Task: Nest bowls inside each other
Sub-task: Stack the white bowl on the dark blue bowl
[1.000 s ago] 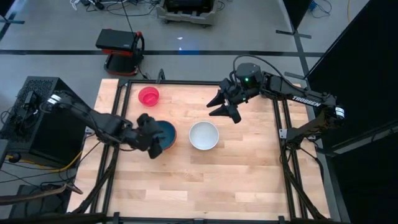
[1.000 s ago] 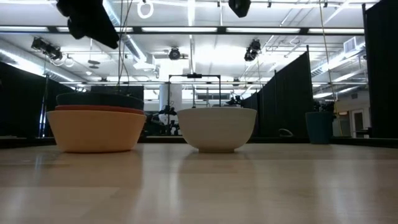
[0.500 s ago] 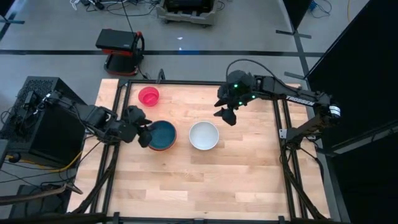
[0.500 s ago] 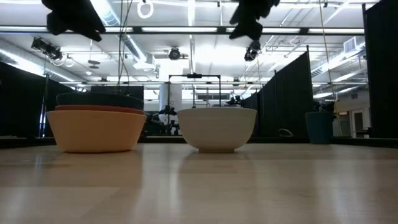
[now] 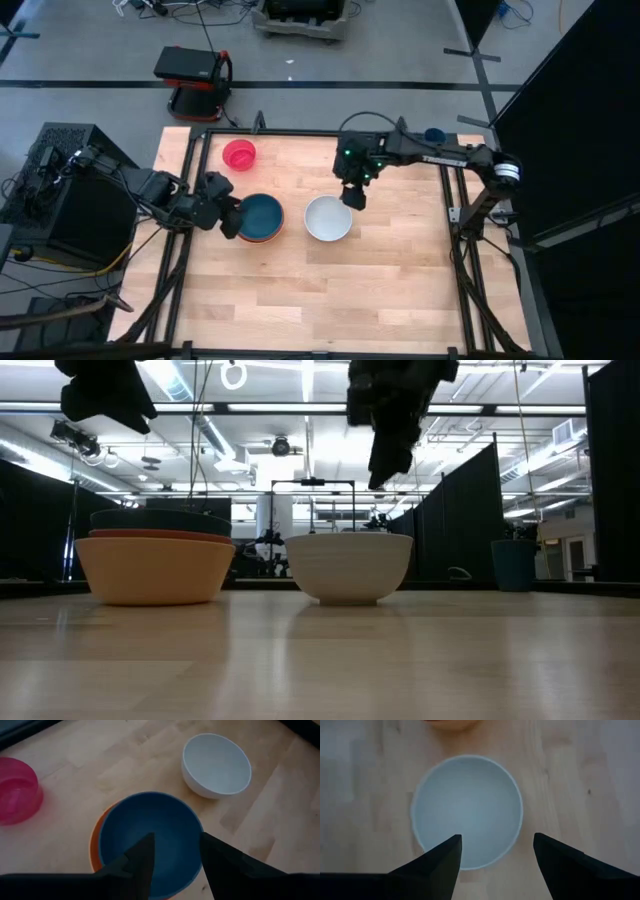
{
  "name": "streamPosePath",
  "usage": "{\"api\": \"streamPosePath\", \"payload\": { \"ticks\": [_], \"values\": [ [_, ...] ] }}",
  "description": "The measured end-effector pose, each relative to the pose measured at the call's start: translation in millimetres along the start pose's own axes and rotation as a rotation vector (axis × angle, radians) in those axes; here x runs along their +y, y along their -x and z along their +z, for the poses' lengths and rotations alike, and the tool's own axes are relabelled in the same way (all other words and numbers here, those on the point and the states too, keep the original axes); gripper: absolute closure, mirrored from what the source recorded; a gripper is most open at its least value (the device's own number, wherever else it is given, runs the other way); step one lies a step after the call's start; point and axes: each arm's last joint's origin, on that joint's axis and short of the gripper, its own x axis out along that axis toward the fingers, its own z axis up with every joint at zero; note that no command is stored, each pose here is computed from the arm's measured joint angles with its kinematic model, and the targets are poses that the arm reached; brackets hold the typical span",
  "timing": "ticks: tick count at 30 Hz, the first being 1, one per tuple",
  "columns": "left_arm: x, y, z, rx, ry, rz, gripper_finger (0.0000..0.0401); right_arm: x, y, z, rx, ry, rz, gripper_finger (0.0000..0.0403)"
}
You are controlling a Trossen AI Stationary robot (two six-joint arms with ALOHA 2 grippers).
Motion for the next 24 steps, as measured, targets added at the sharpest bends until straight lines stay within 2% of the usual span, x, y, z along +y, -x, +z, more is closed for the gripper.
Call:
{"api": "streamPosePath", "payload": {
  "ticks": [6, 24],
  "values": [
    [-1, 0, 0, 0.017, 0.002, -0.013, 0.0258, -10, -23, 0, 0.069, -0.026, -0.01, 0.0167],
    [-3, 0, 1, 0.013, 0.021, -0.042, 0.0258, -39, -63, -2, 0.162, -0.085, 0.005, 0.0169]
  ]
}}
